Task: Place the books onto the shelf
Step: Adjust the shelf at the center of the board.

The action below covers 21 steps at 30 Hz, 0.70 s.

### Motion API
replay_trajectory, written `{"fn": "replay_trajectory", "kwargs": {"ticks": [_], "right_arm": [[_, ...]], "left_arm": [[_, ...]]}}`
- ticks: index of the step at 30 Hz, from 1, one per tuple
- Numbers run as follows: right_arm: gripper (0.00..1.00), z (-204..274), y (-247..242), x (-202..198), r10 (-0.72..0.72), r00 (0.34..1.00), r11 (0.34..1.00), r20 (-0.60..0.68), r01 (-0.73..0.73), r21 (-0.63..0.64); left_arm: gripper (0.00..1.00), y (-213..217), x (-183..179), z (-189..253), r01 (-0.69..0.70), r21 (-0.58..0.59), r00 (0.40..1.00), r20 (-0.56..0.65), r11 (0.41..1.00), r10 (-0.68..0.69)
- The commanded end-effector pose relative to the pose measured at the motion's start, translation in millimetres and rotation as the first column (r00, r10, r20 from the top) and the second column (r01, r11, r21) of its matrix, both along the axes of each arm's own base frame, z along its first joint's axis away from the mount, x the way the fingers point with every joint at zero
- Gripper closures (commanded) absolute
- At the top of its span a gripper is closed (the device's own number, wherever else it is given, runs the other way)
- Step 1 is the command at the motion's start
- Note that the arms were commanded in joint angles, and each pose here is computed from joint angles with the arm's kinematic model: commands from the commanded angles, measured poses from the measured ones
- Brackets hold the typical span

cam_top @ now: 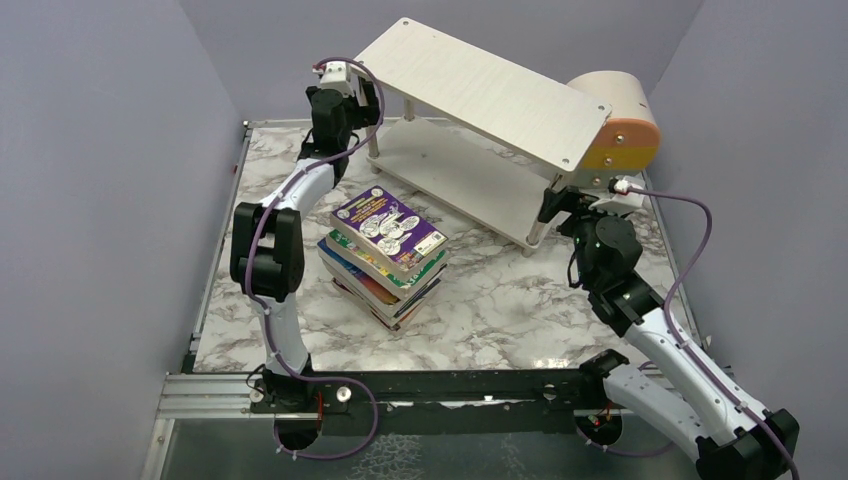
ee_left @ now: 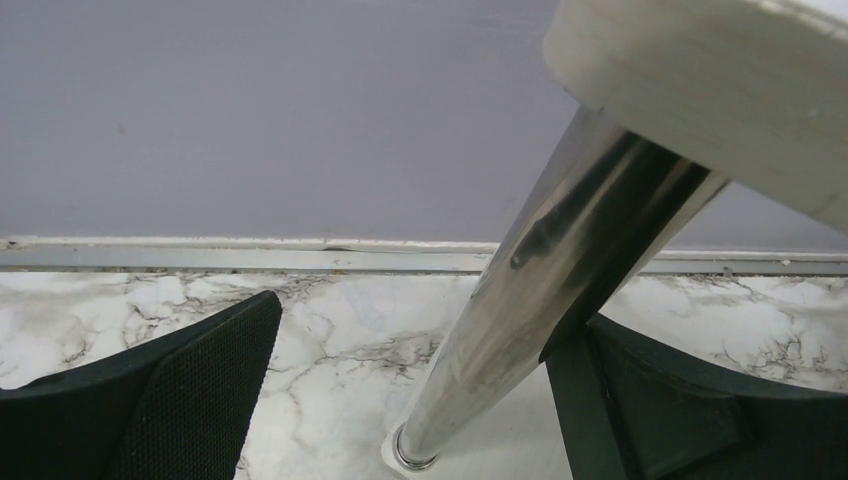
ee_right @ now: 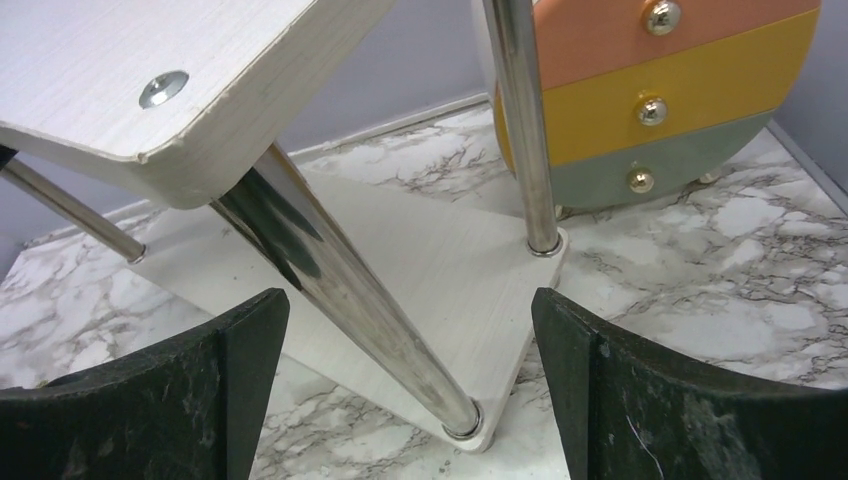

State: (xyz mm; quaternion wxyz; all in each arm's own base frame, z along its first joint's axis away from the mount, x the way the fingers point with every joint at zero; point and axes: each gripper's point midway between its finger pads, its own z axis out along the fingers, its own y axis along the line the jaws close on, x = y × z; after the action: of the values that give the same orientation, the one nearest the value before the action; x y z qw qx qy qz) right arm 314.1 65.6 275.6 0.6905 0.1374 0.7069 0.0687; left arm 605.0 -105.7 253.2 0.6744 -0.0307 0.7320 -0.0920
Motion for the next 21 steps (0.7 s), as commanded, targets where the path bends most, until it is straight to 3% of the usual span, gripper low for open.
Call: {"fn": "replay_trajectory", "kwargs": {"ticks": [1, 13, 21], "right_arm": [[0.1, -3.6, 15.5, -3.8, 0.103, 0.995, 0.995, -0.001, -0.103, -0.002], [0.1, -3.0, 46.2, -31.4, 0.34, 0.939, 0.941, 0.056, -0.339, -0.021], [0.1, -3.7, 67.4, -47.8, 0.482, 0.873, 0.876, 0.069, -0.479, -0.053]], "left_arm": [[0.05, -1.5, 3.9, 0.6, 0.015, -0.009, 1.0, 0.012, 1.0, -0.015], [0.05, 19.0, -24.5, -16.1, -0.078, -0.008, 0.996, -0.039, 0.997, 0.077], [0.05, 41.1, -50.9, 4.2, -0.176, -0.014, 0.984, -0.013, 0.984, 0.176]]}}
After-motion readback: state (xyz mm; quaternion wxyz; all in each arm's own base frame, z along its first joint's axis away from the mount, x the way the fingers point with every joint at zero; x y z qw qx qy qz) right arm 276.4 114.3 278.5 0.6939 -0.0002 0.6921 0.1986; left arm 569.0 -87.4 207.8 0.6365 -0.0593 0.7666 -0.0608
